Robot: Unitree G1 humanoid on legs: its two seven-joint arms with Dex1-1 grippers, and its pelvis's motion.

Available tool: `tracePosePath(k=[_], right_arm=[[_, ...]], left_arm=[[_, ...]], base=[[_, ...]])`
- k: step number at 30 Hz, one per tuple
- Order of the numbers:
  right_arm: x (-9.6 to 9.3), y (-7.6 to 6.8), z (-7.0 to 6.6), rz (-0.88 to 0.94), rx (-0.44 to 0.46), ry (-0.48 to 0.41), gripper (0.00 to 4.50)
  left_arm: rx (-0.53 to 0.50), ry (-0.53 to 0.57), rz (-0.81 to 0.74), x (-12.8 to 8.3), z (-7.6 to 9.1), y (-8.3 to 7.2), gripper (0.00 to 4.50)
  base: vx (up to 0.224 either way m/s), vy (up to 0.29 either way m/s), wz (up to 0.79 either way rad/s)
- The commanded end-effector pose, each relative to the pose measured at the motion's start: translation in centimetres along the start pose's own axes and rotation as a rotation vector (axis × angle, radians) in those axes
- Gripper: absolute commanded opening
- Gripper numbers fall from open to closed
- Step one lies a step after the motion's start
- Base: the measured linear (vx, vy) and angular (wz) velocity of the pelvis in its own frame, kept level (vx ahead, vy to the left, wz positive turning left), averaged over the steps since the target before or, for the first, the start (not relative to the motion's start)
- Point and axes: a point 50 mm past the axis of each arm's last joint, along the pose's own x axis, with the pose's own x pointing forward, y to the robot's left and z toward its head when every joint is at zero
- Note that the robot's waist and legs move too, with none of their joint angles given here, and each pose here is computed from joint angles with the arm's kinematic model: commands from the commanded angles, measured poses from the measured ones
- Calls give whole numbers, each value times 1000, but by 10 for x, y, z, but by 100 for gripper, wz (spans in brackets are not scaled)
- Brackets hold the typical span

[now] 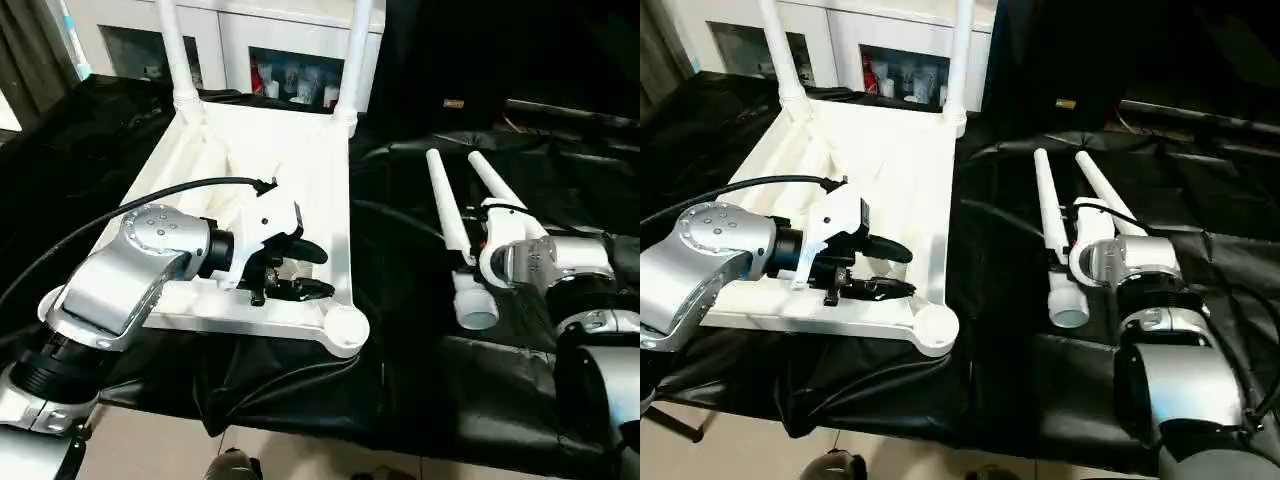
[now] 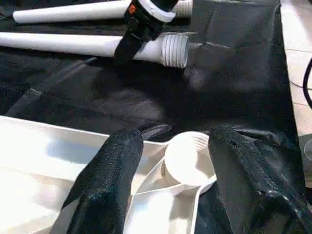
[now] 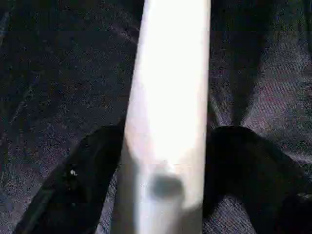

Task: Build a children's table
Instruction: Pick table leg

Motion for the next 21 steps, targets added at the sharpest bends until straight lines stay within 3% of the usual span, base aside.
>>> tracePosePath(k=[1,5,7,9,11,13,17,21], right_arm=[[1,-1,-5,18,31,41,337],[2,-2,-6,15,33,44,301],[3,-3,-6,13,33,45,284],[3,-4,-8,13,34,48,257],[4,-4,-10,12,36,52,241],[5,-5,-11,12,39,55,229],[6,-6,-14,9,47,59,204],[6,-7,-15,6,74,47,186]], left_arm=[[18,1,-16,2,5,-3,263],[44,-4,-1,2,5,-3,263],[71,-35,76,3,6,2,263],[0,-20,145,4,3,7,263],[-14,-31,151,5,4,7,299],[24,-61,175,6,5,5,299],[-29,-28,117,9,-1,2,342],[-49,-78,124,13,-2,4,384]], base=[[0,0,0],[0,0,0],[0,0,0],[0,0,0],[0,0,0],[0,0,0],[0,0,0],[0,0,0]])
